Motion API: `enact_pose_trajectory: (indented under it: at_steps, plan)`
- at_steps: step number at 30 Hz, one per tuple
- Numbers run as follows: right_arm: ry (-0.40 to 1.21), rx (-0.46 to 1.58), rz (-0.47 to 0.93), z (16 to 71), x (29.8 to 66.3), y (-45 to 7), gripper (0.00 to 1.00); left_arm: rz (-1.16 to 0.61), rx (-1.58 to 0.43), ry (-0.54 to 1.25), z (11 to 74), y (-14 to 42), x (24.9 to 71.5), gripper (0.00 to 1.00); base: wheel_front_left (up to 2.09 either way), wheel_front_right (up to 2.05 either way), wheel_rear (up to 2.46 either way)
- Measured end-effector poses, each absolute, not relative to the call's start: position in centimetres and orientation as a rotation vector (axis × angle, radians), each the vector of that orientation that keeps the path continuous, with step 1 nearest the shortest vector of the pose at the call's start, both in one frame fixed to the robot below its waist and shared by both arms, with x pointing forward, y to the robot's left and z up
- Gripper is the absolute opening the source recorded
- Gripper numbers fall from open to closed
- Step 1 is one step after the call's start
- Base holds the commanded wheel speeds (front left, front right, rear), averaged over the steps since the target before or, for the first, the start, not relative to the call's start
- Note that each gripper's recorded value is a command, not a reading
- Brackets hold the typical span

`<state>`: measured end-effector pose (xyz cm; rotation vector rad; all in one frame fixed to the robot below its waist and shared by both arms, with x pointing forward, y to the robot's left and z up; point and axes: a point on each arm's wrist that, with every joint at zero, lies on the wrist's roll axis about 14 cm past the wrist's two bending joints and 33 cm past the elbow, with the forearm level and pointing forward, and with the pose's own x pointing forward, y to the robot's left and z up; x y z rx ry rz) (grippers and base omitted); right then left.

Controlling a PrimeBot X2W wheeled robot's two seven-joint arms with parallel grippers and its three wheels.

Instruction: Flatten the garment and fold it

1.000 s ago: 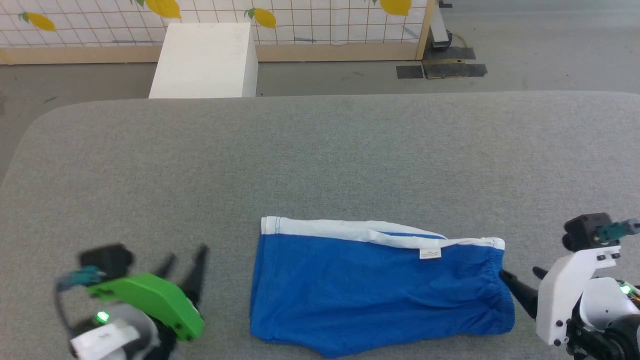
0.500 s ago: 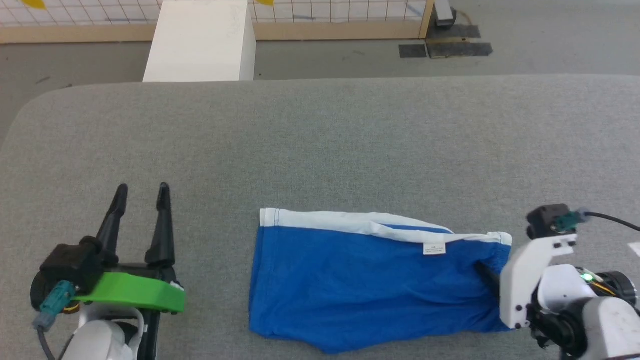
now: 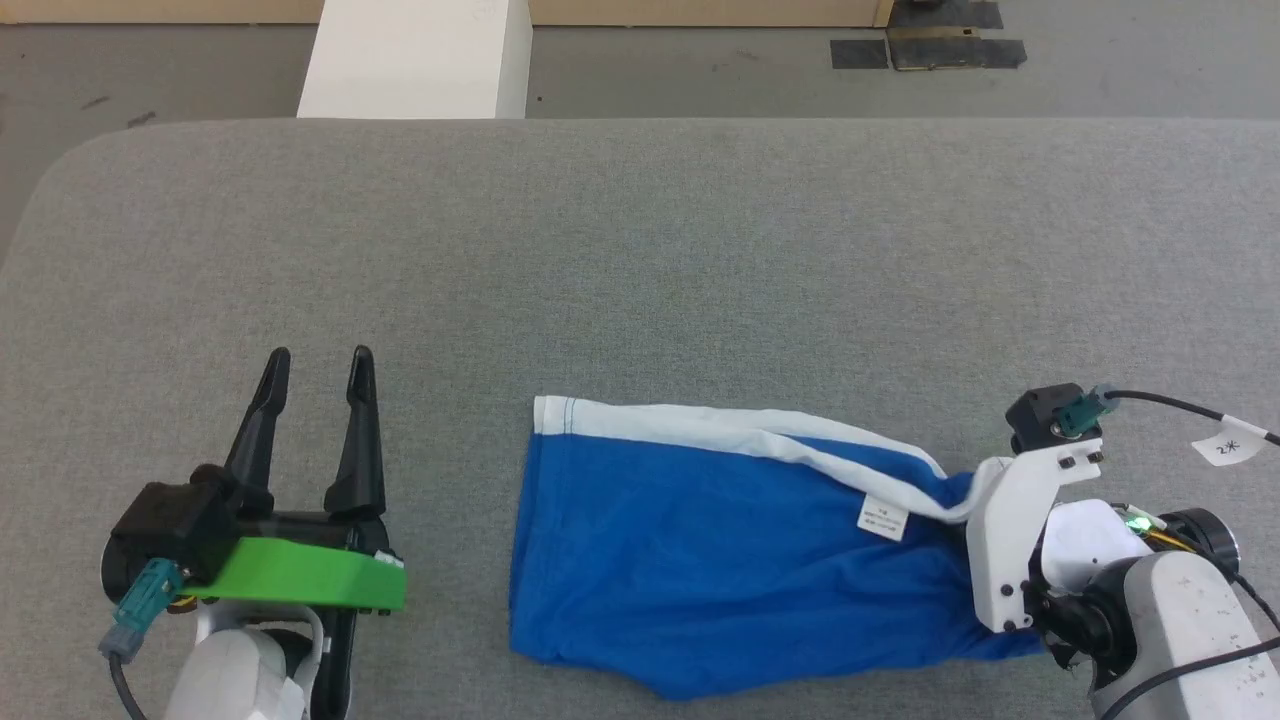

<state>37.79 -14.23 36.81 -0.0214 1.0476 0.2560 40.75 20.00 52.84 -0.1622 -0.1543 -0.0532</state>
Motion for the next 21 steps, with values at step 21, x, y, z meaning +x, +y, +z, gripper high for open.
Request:
enact_pose_trajectory:
  at_steps: [21]
  plan:
    - [1.074, -0.115, -0.126, 39.2, 37.0, -29.5, 0.0, -0.078, -0.184, -0.148, 52.5, 18.7, 40.6, 1.0, 0.0, 0.0, 0.0]
